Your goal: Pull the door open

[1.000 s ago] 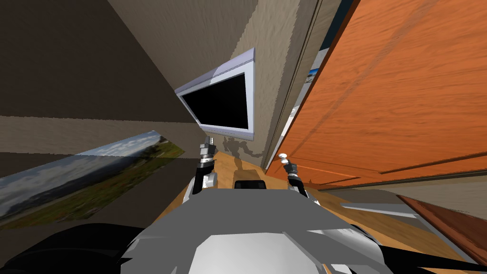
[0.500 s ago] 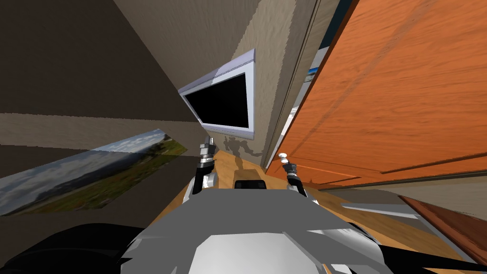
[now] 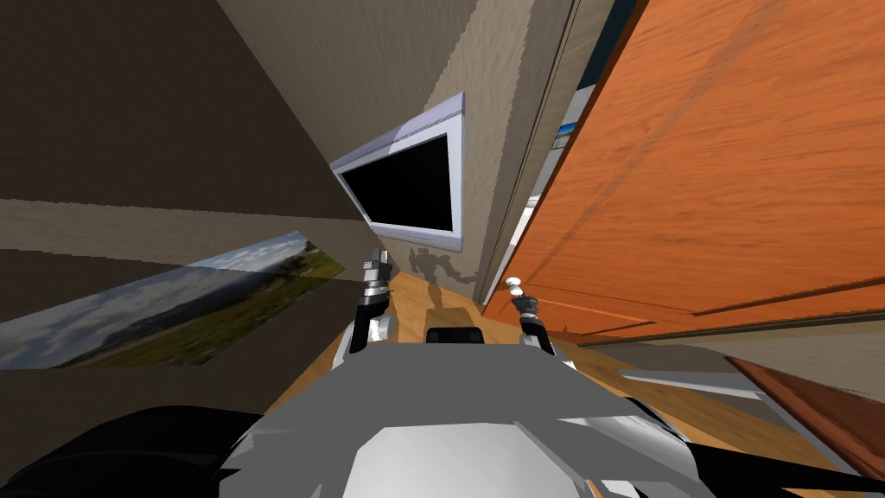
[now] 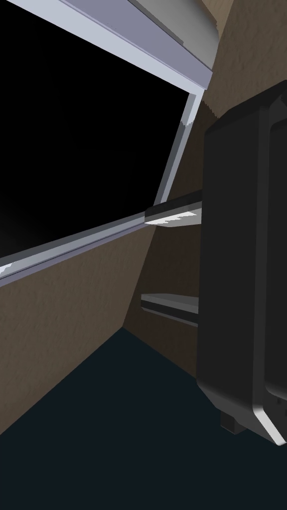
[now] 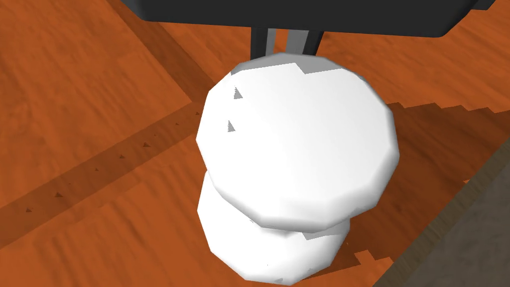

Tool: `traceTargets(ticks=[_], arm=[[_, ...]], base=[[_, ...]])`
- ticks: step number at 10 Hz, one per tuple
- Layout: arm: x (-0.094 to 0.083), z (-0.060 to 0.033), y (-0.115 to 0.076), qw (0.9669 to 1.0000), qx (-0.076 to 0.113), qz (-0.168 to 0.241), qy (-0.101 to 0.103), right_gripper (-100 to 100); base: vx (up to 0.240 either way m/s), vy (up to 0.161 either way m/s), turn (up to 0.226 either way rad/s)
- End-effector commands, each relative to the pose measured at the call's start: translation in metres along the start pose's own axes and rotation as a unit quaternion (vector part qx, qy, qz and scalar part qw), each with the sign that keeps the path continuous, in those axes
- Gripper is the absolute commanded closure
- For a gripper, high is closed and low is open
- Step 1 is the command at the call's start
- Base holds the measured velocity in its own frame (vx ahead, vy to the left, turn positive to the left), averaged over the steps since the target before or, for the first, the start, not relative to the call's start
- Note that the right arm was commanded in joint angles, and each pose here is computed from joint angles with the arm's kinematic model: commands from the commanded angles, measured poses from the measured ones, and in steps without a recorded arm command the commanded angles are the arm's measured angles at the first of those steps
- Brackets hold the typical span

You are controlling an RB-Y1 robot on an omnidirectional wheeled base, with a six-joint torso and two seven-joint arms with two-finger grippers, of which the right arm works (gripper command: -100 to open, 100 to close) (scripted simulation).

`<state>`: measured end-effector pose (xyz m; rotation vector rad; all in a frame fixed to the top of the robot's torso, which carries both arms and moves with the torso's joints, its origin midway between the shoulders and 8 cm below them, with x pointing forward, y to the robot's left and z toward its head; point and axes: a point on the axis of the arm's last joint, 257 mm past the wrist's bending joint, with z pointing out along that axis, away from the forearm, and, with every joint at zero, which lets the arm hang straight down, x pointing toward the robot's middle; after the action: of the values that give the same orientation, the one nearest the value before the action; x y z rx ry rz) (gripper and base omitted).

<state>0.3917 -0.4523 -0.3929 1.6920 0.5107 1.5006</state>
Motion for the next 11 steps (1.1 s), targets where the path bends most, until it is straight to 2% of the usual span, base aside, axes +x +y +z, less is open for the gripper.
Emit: traceTargets(ticks=[1, 3, 4, 7, 8, 9, 11], arm=[[0.016, 0.0099, 0.004, 0.9996, -0.010, 0.022, 0.018, 100], [0.018, 0.0129, 0.001, 0.9977, -0.008, 0.065, 0.014, 100], [0.004, 0.0049, -0.007, 0.9972, -0.001, 0.075, -0.006, -100], [0.013, 0.0073, -0.013, 0.9912, -0.004, 0.132, -0.008, -100], [0.013, 0.0073, -0.013, 0.9912, -0.004, 0.132, -0.008, -100], [0.018, 0.0086, -0.018, 0.9857, -0.006, 0.168, -0.010, -100], [0.025, 0.0100, -0.023, 0.9783, -0.008, 0.207, -0.011, -100]], base=[[-0.051, -0.010, 0.035], [-0.065, -0.017, 0.065], [-0.094, -0.044, 0.009], [-0.126, -0.008, 0.034], [-0.064, 0.035, 0.023], [-0.091, 0.015, 0.044], [-0.103, -0.003, 0.032]])
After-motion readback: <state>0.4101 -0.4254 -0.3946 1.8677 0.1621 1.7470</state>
